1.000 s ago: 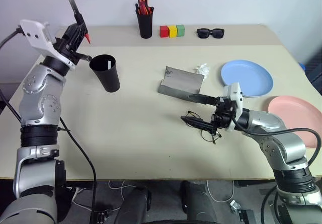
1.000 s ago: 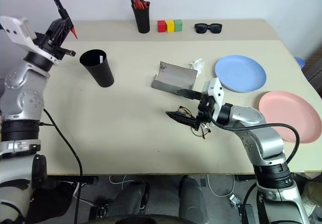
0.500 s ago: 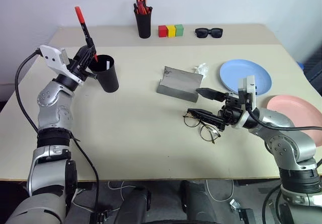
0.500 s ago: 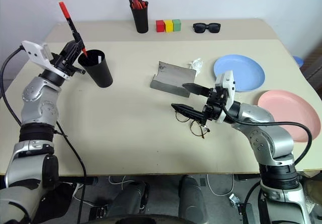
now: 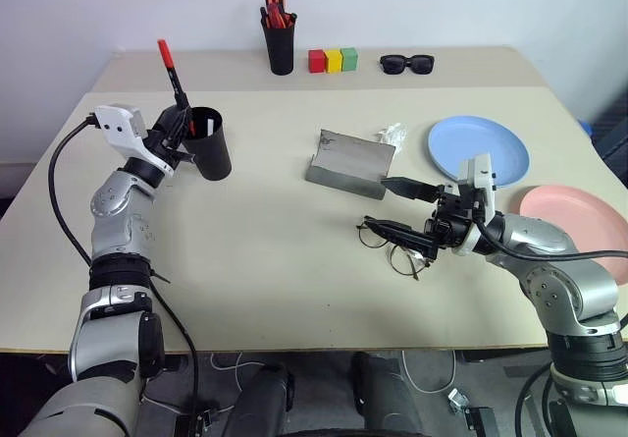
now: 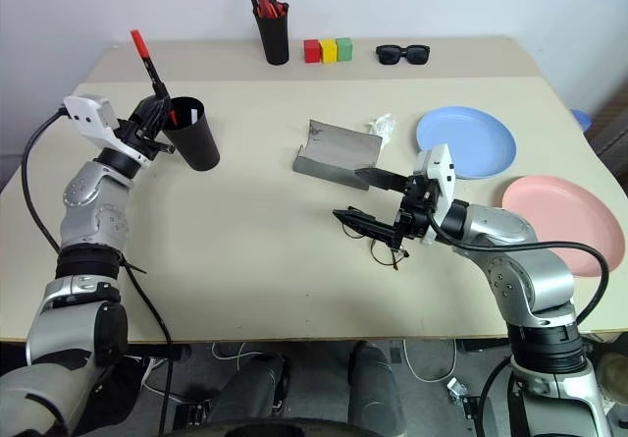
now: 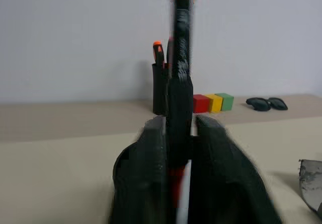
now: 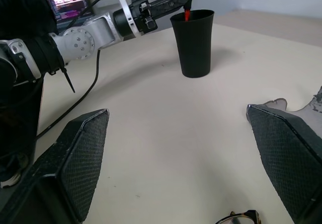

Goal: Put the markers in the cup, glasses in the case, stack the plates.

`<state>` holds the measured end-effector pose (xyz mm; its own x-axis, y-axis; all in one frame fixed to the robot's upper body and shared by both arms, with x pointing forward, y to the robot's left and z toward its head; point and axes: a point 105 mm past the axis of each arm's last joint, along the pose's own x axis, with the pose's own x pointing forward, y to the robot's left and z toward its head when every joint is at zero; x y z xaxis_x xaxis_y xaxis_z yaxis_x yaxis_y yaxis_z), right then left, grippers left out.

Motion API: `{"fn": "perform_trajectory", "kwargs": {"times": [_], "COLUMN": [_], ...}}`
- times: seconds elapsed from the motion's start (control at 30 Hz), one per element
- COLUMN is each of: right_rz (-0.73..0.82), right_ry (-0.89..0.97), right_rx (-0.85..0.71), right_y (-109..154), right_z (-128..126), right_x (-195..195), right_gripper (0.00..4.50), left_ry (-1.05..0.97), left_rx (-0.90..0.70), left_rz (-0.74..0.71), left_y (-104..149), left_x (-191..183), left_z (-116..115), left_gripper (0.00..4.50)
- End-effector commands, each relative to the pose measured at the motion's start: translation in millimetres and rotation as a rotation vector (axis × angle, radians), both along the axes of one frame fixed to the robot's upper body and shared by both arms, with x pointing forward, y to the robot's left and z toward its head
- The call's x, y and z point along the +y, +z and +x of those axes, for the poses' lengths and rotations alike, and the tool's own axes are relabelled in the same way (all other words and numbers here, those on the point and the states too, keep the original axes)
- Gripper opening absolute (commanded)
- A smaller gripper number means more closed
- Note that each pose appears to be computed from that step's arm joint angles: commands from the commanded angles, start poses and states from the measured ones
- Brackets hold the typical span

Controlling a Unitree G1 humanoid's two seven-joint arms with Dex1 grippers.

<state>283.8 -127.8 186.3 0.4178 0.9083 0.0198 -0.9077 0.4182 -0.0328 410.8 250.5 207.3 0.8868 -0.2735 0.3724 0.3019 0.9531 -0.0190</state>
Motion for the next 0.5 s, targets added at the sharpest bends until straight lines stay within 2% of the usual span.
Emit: {"fn": "perform_trajectory", "kwargs": {"times": [0.03, 0.13, 0.3, 0.43, 0.5], "right_rz": [-0.011, -0.016, -0.007, 0.011, 0.008], "right_ry": [0.012, 0.015, 0.001, -0.030, -0.044], "right_rx": [-0.057, -0.051, -0.053, -0.055, -0.059], "right_y": [10, 8, 9, 11, 9], "right_z": [-3, -4, -2, 2, 5], "right_x": [1, 2, 0, -4, -6], "right_gripper": [4.50, 4.50, 4.50, 4.50, 4.50], "left_ry": [0.016, 0.009, -0.102, -0.351, -0.515], "left_rx": [-0.053, -0.068, -0.099, -0.102, -0.085], "left_rz": [0.023, 0.030, 0.017, -0.043, 0.032], "left_y": [11, 15, 30, 48, 47], "left_x": [6, 3, -17, -61, -100], "left_z": [-5, -5, -10, -23, -30], "left_gripper": [2.86, 4.44, 4.48, 4.48, 4.48]}}
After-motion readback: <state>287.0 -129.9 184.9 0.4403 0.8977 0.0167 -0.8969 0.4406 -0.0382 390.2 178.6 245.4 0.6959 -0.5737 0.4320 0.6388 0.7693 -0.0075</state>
